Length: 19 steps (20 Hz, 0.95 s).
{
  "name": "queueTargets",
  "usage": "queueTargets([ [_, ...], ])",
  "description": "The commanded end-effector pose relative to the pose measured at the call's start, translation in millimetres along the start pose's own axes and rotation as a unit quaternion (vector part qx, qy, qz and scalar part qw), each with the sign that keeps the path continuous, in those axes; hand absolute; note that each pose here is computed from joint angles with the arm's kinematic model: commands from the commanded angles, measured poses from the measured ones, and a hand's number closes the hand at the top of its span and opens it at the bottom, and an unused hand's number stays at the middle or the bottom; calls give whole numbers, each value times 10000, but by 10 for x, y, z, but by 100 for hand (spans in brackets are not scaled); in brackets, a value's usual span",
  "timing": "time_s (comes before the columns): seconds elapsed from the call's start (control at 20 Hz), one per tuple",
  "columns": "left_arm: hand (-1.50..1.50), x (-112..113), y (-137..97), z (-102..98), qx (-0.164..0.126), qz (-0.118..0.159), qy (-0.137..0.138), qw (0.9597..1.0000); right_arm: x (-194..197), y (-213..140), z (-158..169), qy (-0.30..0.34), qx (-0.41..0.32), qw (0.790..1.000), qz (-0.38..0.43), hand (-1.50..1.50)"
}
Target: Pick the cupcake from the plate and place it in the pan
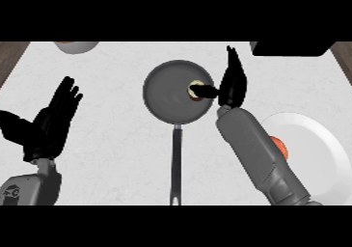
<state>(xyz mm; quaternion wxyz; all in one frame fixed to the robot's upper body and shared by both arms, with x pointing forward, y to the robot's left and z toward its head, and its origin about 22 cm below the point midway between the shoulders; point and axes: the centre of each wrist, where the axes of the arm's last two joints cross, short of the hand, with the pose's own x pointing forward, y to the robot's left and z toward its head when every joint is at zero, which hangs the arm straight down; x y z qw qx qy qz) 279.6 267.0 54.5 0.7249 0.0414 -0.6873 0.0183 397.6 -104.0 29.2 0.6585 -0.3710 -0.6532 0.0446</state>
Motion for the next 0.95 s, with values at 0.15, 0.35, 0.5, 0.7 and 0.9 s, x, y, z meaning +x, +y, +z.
queueTargets([
  [0.15,0,36,97,-50,259,-18,105,9996,-344,-402,358,-295,240,9920,-1202,-150],
  [0.35,0,29,71,163,178,-48,37,9998,-555,-755,620,-364,549,9814,-1803,-150],
  [0.5,0,-22,309,223,109,-36,35,9999,-739,-1102,858,-463,576,9832,-1667,-150],
  [0.7,0,135,22,-44,135,-39,12,9999,-717,-1266,1089,-477,455,9842,-1645,-150],
  [0.9,0,-22,295,63,49,-62,-85,9999,-811,-1235,1187,-463,320,9879,-1443,-150],
])
